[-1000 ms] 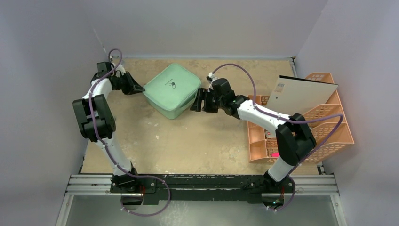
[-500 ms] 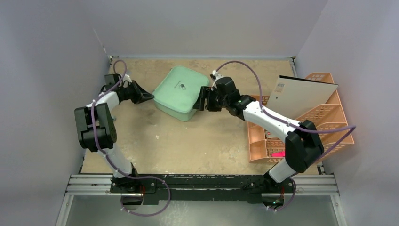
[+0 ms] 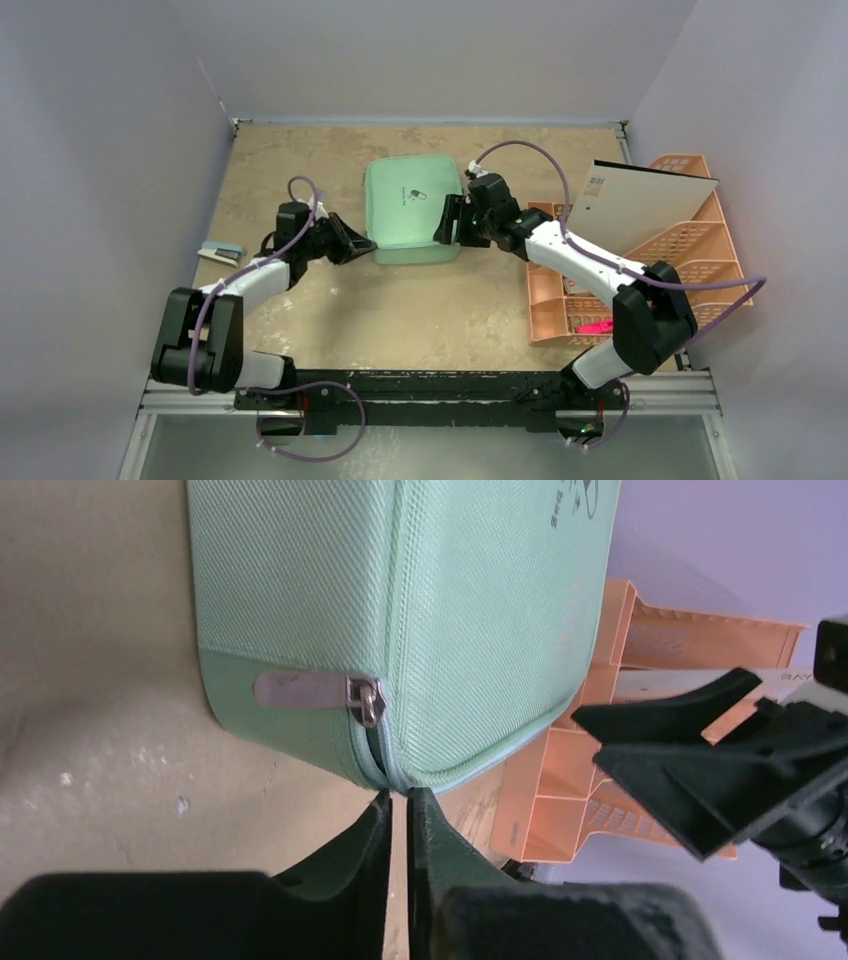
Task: Organize the medicine kit
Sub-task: Adjust the medicine box at the center of the board.
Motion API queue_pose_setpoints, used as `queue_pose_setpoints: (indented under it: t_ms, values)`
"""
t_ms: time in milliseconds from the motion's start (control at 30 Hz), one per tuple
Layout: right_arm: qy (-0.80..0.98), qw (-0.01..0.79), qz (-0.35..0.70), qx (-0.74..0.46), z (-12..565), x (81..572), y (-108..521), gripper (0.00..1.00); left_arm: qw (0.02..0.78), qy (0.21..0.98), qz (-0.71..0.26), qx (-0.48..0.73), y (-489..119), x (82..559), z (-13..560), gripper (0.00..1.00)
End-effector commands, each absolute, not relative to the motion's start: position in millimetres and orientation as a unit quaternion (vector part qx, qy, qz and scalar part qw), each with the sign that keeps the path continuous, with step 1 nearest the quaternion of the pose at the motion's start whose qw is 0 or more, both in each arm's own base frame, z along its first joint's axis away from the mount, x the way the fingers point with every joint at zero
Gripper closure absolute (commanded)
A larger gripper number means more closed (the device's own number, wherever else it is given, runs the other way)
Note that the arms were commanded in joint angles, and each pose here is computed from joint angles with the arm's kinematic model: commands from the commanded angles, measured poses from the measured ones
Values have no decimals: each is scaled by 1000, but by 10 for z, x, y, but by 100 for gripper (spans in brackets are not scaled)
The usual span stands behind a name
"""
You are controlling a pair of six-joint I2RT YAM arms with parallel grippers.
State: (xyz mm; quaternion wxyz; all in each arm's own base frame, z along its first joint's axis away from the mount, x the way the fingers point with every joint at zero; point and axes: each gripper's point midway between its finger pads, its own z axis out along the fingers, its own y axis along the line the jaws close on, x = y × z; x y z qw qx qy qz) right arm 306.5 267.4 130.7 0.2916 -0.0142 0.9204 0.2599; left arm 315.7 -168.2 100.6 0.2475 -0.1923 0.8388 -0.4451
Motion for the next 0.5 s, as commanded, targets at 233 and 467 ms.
queue_pose_setpoints:
  t_ms: [233,467]
  values:
    - [915,336,224,17,1525,3313,2393,28,313,863,-371,-141,-1585,3197,1496,57]
    - [916,323,237,6,1520,3239,2431,28,328,893,-302,-68,-1457,3638,1558,50]
